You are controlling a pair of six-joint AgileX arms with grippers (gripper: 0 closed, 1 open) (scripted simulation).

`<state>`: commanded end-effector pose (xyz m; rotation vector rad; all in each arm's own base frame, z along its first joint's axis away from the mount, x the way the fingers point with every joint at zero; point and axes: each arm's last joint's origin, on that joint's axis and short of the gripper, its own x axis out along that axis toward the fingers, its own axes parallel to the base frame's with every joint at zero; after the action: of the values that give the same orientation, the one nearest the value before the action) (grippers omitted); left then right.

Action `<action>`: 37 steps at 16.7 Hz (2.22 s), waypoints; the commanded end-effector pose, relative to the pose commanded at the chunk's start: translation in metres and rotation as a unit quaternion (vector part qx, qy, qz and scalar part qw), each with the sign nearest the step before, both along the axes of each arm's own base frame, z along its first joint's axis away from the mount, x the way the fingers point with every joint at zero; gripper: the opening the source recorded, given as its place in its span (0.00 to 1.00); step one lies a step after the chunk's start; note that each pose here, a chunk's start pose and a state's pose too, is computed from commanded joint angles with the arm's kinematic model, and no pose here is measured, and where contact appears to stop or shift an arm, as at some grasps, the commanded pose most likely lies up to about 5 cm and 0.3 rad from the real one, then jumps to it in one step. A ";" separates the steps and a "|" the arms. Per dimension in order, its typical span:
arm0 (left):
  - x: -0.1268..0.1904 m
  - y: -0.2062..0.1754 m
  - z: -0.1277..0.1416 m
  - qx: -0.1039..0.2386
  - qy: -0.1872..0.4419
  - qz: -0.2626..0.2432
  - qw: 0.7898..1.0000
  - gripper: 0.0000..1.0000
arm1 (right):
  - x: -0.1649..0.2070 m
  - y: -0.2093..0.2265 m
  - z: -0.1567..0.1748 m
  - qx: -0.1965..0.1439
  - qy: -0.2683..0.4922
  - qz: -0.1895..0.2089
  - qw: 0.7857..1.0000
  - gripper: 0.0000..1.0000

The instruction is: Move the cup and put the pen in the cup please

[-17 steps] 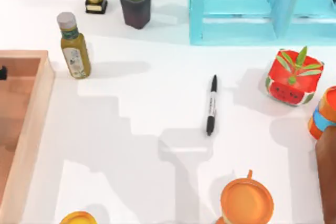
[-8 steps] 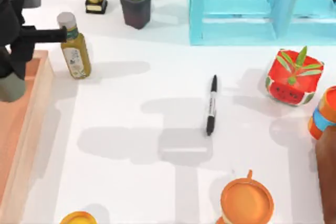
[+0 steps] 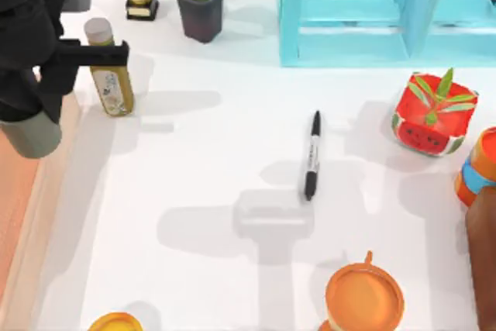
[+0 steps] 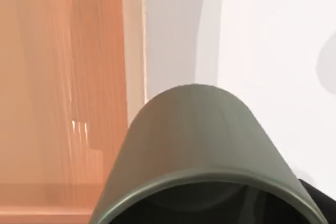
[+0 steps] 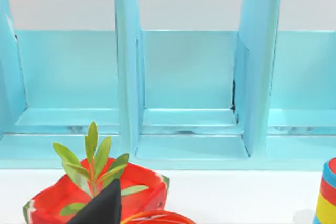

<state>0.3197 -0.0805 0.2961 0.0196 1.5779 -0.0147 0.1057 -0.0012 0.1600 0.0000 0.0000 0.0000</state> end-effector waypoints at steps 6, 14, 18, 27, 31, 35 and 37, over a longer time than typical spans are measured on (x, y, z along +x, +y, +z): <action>0.016 -0.046 -0.041 0.005 -0.007 0.000 1.000 0.00 | 0.000 0.000 0.000 0.000 0.000 0.000 1.000 1.00; 0.021 -0.092 -0.083 0.007 -0.015 0.001 1.000 0.00 | 0.000 0.000 0.000 0.000 0.000 0.000 1.000 1.00; 0.022 -0.089 -0.094 0.007 -0.012 0.002 1.000 0.00 | 0.000 0.000 0.000 0.000 0.000 0.000 1.000 1.00; 0.022 -0.086 -0.128 0.007 -0.015 0.001 1.000 0.00 | 0.000 0.000 0.000 0.000 0.000 0.000 1.000 1.00; 0.022 -0.086 -0.128 0.007 -0.015 0.001 1.000 0.30 | 0.000 0.000 0.000 0.000 0.000 0.000 1.000 1.00; 0.022 -0.086 -0.128 0.007 -0.015 0.001 1.000 0.60 | 0.000 0.000 0.000 0.000 0.000 0.000 1.000 1.00; 0.022 -0.086 -0.128 0.007 -0.015 0.001 1.000 0.75 | 0.000 0.000 0.000 0.000 0.000 0.000 1.000 1.00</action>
<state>0.3415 -0.1665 0.1683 0.0294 1.5476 -0.0019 0.1057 -0.0012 0.1600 0.0000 0.0000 0.0000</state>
